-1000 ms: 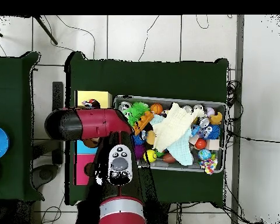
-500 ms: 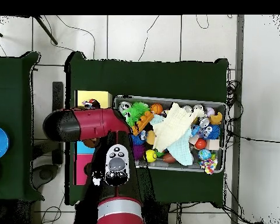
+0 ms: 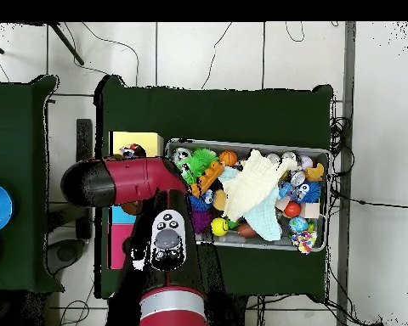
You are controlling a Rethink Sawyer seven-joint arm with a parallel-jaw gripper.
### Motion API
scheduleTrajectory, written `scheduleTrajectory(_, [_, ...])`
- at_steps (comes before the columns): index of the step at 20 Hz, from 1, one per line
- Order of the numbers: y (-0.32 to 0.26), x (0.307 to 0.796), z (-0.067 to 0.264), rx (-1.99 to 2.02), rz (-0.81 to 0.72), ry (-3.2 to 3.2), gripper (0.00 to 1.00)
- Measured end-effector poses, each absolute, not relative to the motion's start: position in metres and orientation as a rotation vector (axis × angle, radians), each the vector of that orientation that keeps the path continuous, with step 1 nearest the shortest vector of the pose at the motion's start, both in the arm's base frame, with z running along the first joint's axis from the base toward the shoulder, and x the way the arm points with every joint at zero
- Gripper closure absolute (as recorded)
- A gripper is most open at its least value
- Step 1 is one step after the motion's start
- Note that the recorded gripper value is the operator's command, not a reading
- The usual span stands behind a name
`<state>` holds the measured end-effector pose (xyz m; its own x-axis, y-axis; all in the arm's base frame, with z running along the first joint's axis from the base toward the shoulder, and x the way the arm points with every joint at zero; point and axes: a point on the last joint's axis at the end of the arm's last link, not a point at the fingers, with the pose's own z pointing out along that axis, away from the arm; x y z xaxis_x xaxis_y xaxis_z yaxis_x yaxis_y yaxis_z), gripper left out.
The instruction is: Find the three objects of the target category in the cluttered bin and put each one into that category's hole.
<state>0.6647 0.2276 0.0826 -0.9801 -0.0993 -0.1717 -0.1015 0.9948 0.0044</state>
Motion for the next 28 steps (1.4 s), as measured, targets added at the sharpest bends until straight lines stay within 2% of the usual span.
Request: scheduleTrajectory(28, [0.2320, 0.6646, 0.0820, -0.279, -0.037, 2.923, 1.00])
